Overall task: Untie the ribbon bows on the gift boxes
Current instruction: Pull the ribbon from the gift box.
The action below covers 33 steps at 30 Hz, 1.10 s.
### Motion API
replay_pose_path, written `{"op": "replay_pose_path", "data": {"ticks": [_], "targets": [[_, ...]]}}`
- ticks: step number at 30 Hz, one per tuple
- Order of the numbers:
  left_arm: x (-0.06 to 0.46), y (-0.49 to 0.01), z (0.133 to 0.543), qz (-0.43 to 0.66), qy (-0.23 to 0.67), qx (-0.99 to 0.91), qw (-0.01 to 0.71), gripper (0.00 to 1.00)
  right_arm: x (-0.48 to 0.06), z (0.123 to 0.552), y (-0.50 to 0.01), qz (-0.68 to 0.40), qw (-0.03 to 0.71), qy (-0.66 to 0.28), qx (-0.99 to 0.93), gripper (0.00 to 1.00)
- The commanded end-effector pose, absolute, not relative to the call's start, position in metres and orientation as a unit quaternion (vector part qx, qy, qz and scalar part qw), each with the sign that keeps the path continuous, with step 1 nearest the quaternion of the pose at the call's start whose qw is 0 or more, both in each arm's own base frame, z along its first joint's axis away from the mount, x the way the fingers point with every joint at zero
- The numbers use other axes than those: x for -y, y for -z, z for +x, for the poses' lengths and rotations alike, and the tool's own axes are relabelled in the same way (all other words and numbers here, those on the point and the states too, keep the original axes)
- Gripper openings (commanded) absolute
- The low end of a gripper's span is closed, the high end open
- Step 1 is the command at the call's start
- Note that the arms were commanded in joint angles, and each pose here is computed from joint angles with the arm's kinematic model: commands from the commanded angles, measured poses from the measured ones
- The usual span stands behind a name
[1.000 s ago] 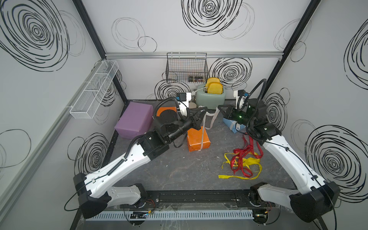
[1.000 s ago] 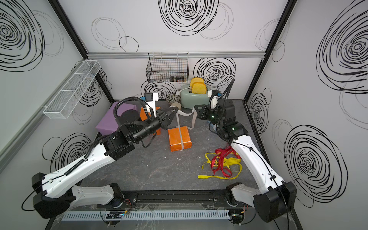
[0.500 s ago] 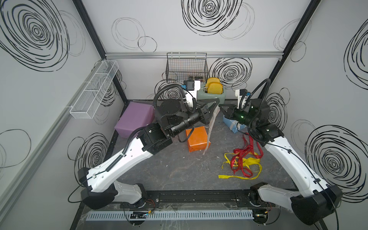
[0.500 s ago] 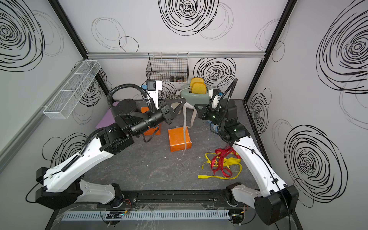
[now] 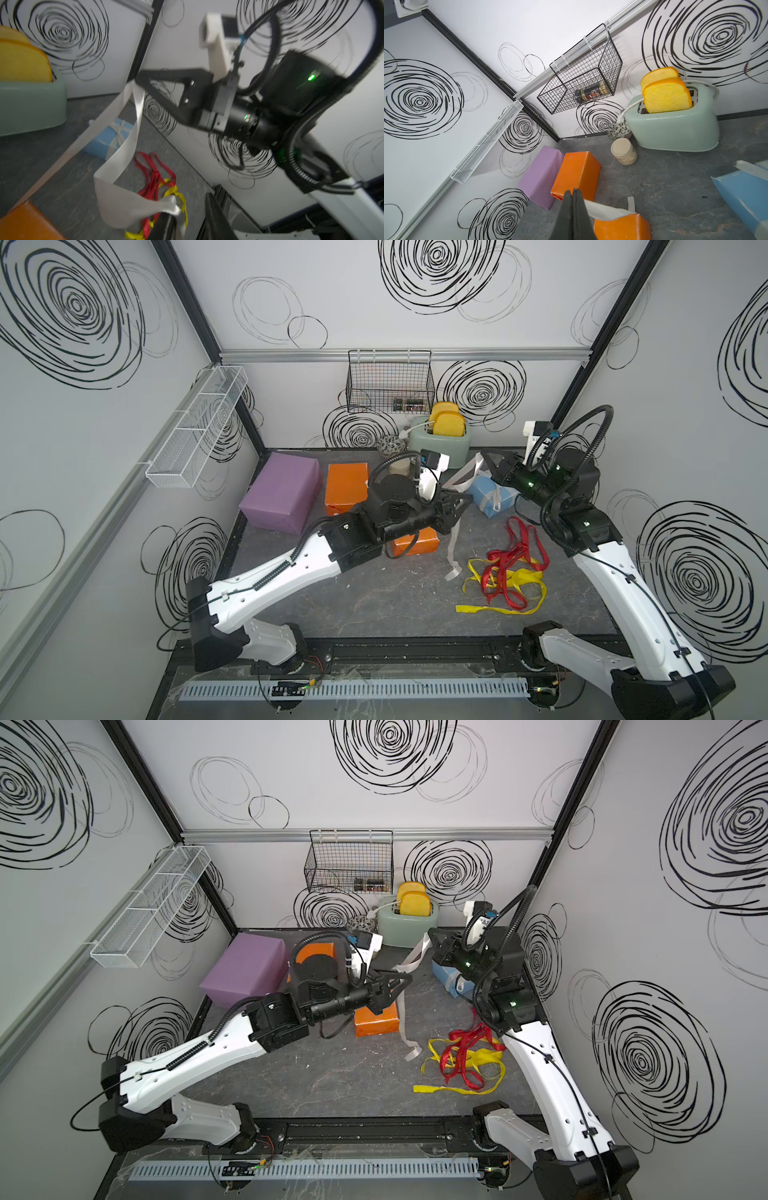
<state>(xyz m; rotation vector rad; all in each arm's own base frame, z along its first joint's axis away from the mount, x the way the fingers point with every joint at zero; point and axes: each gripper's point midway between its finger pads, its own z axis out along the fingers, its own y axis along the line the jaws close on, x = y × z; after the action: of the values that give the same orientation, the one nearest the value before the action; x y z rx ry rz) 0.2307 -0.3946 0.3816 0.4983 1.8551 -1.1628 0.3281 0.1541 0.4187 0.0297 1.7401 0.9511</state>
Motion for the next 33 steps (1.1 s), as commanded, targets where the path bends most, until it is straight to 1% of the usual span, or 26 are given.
{"op": "replay_pose_path", "data": {"ticks": [1,4,7,10,11,13,14,17,19,22,26,29,33], "targets": [[0.396,-0.334,0.24,0.205,0.424,-0.767,0.436,0.28,-0.151,0.325,-0.42,0.011,0.552,-0.401,-0.731,0.0],[0.399,-0.299,0.245,0.204,0.41,-0.78,0.426,0.31,-0.151,0.324,-0.416,0.014,0.55,-0.406,-0.73,0.0],[0.413,-0.275,0.239,0.225,0.412,-0.789,0.397,0.4,-0.151,0.321,-0.415,0.012,0.55,-0.405,-0.73,0.0],[0.416,-0.253,0.239,0.232,0.38,-0.805,0.392,0.57,-0.146,0.318,-0.413,0.014,0.556,-0.397,-0.731,0.0],[0.412,-0.247,0.242,0.226,0.364,-0.812,0.398,0.66,-0.145,0.318,-0.411,0.015,0.556,-0.395,-0.732,0.0],[0.401,-0.236,0.248,0.212,0.34,-0.822,0.405,0.77,-0.143,0.317,-0.407,0.016,0.553,-0.393,-0.735,0.0],[0.396,-0.233,0.251,0.21,0.331,-0.824,0.41,0.84,-0.143,0.316,-0.405,0.015,0.552,-0.393,-0.735,0.0],[0.38,-0.228,0.255,0.205,0.298,-0.828,0.429,0.99,-0.143,0.315,-0.401,0.015,0.549,-0.395,-0.737,0.0],[0.37,-0.23,0.254,0.205,0.287,-0.824,0.443,0.96,-0.143,0.314,-0.402,0.014,0.55,-0.396,-0.735,0.0],[0.355,-0.243,0.256,0.198,0.286,-0.808,0.476,0.96,-0.144,0.312,-0.402,0.011,0.548,-0.403,-0.733,0.0],[0.337,-0.256,0.282,0.173,0.312,-0.796,0.489,0.96,-0.148,0.309,-0.403,0.006,0.543,-0.417,-0.729,0.0],[0.344,-0.265,0.292,0.2,0.341,-0.78,0.485,0.96,-0.149,0.308,-0.403,0.003,0.54,-0.42,-0.73,0.0],[0.36,-0.272,0.305,0.264,0.326,-0.753,0.507,0.96,-0.151,0.306,-0.407,0.0,0.539,-0.428,-0.725,0.0]]}}
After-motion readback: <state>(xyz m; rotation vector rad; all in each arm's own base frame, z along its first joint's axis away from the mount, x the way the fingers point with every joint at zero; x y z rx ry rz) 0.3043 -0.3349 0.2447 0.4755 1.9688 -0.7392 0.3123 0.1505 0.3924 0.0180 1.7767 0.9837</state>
